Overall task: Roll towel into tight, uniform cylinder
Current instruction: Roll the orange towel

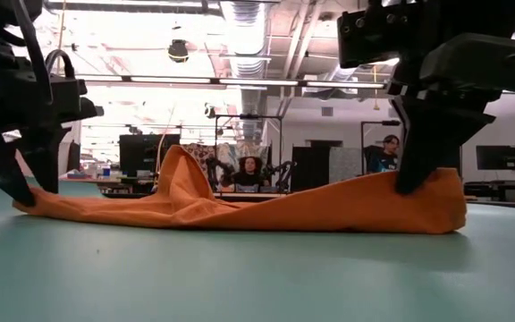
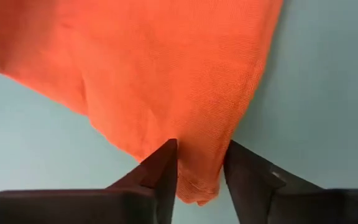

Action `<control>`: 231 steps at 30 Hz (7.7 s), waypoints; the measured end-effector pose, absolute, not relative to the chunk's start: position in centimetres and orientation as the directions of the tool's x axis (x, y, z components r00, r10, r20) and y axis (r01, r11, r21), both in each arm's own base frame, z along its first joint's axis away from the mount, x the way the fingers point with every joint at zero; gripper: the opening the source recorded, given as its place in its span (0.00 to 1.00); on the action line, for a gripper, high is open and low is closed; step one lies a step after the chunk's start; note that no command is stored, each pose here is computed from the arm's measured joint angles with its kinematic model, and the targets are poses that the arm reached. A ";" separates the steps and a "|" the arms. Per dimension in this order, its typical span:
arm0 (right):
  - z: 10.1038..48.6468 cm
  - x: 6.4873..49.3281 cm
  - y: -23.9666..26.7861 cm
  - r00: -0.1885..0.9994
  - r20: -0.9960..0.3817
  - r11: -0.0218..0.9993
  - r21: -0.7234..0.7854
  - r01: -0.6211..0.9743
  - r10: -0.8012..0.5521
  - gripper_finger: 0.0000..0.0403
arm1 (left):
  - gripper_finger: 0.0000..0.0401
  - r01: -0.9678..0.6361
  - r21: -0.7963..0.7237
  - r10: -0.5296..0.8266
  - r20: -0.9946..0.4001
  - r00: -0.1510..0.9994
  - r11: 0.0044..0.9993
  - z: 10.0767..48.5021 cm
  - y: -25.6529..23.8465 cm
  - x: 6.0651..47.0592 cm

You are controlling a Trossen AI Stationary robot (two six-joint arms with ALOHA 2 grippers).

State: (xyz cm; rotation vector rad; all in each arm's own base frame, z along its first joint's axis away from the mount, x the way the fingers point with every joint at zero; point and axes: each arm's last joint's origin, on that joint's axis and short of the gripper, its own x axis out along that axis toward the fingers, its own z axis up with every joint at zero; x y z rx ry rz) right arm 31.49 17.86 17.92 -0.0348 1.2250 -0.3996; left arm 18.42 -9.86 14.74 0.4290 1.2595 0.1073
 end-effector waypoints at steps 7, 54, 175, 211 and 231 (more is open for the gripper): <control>18.0 31.5 17.9 0.297 -0.892 0.918 -0.248 0.308 -0.341 0.02 | 0.08 0.115 0.315 0.270 -0.917 0.294 0.942 15.2 -10.0 18.5; 35.0 30.9 -2.1 0.031 -0.280 0.204 -0.614 0.763 -0.960 0.01 | 0.00 -0.436 0.753 0.865 -0.476 0.157 0.494 30.2 4.3 22.7; 18.3 31.9 14.4 0.777 -0.496 0.909 -0.068 0.411 -0.388 0.14 | 0.00 -0.562 0.183 0.505 -0.708 0.494 0.807 15.1 -1.0 20.6; 11.2 33.6 13.1 0.582 -0.713 0.821 0.014 0.570 -0.392 0.02 | 0.00 -0.465 0.060 0.293 -0.844 0.448 0.883 10.9 -7.8 20.3; 16.4 37.8 14.2 0.711 -0.619 0.941 -0.174 0.291 -0.334 0.13 | 0.00 -0.386 0.403 0.541 -0.750 0.381 0.830 13.5 -1.6 20.4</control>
